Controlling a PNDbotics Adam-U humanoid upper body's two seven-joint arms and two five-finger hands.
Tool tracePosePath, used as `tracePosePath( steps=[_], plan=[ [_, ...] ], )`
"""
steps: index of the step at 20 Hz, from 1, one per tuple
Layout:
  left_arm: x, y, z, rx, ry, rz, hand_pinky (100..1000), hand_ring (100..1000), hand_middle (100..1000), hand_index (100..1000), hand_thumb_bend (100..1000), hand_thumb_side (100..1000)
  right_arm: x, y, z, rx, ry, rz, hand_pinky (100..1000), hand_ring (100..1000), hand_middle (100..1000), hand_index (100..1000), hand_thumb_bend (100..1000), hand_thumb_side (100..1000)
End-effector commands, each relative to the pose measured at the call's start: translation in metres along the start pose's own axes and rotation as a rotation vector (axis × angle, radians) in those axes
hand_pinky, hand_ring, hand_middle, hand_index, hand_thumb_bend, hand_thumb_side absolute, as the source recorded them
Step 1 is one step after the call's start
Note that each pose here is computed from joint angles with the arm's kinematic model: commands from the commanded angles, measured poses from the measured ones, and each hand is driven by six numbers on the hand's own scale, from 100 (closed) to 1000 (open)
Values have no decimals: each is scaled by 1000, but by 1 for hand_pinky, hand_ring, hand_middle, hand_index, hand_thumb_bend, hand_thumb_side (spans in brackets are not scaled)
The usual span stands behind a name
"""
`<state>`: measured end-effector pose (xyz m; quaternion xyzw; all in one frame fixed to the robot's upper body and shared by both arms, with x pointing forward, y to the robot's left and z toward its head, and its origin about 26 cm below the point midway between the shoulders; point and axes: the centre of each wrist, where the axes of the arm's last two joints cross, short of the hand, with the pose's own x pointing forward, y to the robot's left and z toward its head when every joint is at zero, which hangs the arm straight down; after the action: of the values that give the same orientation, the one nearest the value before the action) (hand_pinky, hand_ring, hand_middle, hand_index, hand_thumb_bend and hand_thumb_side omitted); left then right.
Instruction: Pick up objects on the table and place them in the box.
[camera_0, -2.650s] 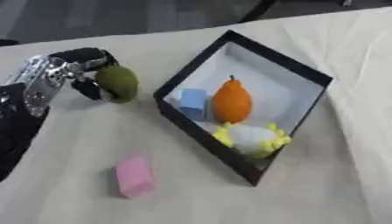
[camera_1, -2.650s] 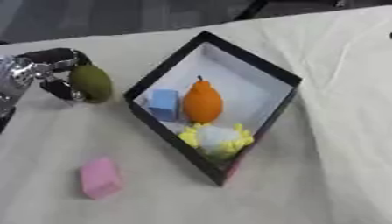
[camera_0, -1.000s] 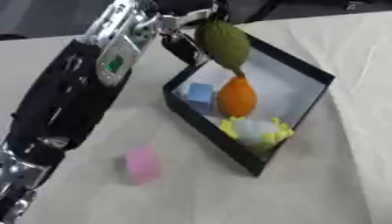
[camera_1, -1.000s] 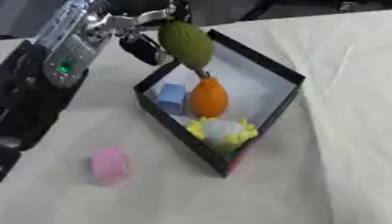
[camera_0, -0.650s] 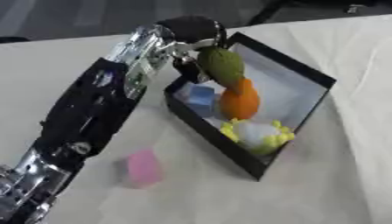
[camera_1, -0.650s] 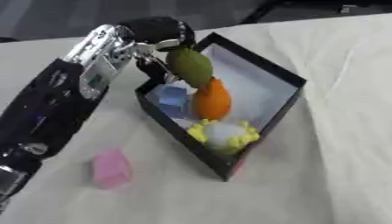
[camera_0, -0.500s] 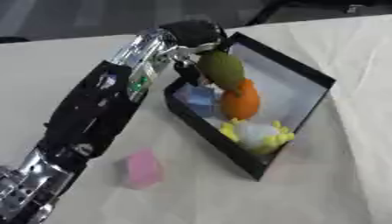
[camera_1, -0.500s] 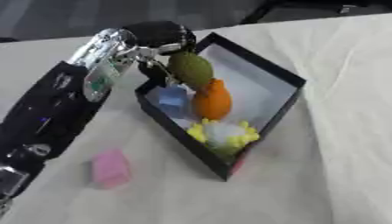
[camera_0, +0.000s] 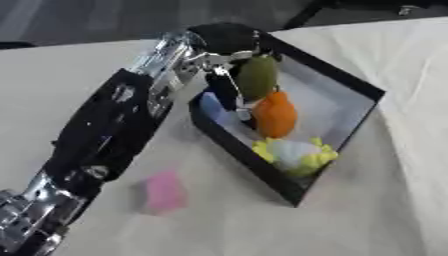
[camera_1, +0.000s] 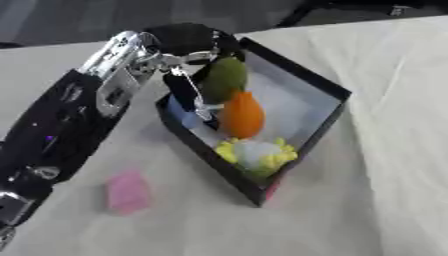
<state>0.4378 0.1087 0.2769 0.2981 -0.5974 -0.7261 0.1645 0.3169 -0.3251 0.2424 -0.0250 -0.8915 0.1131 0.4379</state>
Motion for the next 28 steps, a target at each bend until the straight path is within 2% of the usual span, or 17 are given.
tracePosePath(
  steps=[1,6,10,14,19,28],
  plan=[
    [-4,17,11,25,-6,-14,872,888,828,897,770,532,10,-6,-3,-3,-27,27,910,742,824,916,100,524],
    [14,36,33,121,-74,-20,845,842,792,866,631,528,11,-11,2,-31,-26,41,910,742,823,915,100,525],
    [46,57,72,197,-168,-71,849,841,787,866,653,510,9,-17,9,-63,-9,66,910,742,823,915,100,524],
    [75,65,114,190,-272,-94,847,838,787,865,619,512,7,-21,14,-85,6,79,910,742,824,915,100,524],
    [78,60,128,94,-374,-59,845,840,801,879,601,521,5,-22,17,-91,17,88,910,742,824,915,100,524],
    [74,40,131,-54,-401,-34,831,831,796,880,578,579,3,-22,19,-94,25,92,910,742,824,915,100,524]
  ],
)
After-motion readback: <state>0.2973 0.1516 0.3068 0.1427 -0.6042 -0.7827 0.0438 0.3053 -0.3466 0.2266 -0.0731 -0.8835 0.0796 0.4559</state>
